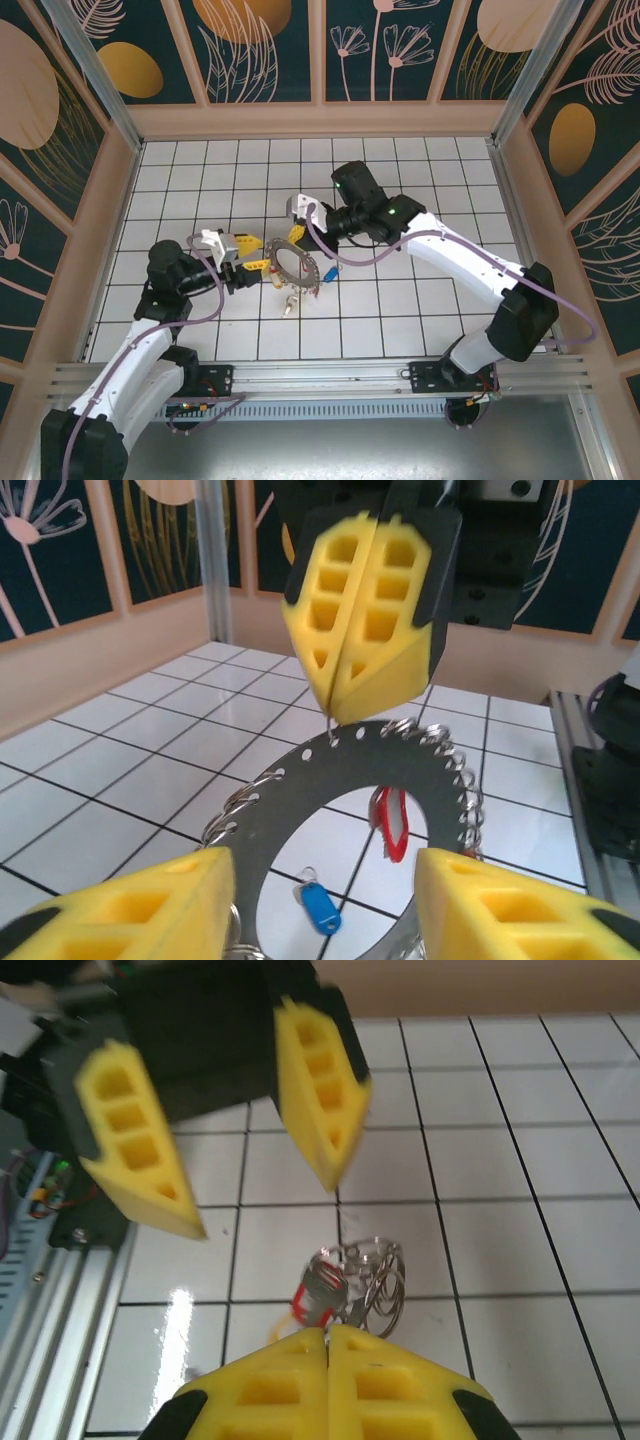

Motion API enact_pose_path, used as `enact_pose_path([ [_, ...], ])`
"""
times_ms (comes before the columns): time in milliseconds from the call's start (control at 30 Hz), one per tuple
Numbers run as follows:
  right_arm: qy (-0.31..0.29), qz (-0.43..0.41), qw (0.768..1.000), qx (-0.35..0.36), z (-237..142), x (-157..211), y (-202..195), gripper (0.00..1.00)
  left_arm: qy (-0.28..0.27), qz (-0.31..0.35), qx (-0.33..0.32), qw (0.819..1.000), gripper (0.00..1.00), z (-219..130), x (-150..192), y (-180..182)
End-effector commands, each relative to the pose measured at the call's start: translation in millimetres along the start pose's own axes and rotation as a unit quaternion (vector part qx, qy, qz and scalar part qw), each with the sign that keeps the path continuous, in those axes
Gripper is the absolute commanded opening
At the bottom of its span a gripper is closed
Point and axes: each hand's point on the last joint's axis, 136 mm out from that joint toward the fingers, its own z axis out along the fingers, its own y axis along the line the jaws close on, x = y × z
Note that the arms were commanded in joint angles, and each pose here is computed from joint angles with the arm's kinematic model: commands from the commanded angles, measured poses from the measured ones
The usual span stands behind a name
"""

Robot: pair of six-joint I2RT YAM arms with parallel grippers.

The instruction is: Put the keys on the keyring

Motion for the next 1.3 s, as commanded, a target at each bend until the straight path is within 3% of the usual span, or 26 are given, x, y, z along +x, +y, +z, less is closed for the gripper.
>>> enact_pose_path([
  [0,-0.091,-0.070,0.993,-0.039,-12.2,-38.2,20.0,0.00,-0.008,0.036,0.033,0.999,0.41,3.6,-11.8,-11.2],
  [133,-0.121,-0.081,0.988,-0.054,-12.2,-49.1,27.2,0.00,-0.012,0.043,0.050,0.998,0.33,8.2,-17.3,-20.5],
  [500,-0.158,-0.076,0.981,-0.085,0.8,-56.3,35.3,0.00,-0.033,0.052,0.058,0.996,0.34,7.1,-29.3,-28.8],
  [867,-0.107,-0.076,0.989,-0.072,30.6,-39.2,33.7,0.00,-0.050,0.064,0.043,0.996,0.34,6.1,-41.2,-25.3],
  [1267,-0.041,-0.094,0.993,-0.056,42.6,-15.8,32.1,0.00,-0.053,0.082,0.036,0.995,0.28,4.2,-46.4,-26.2],
])
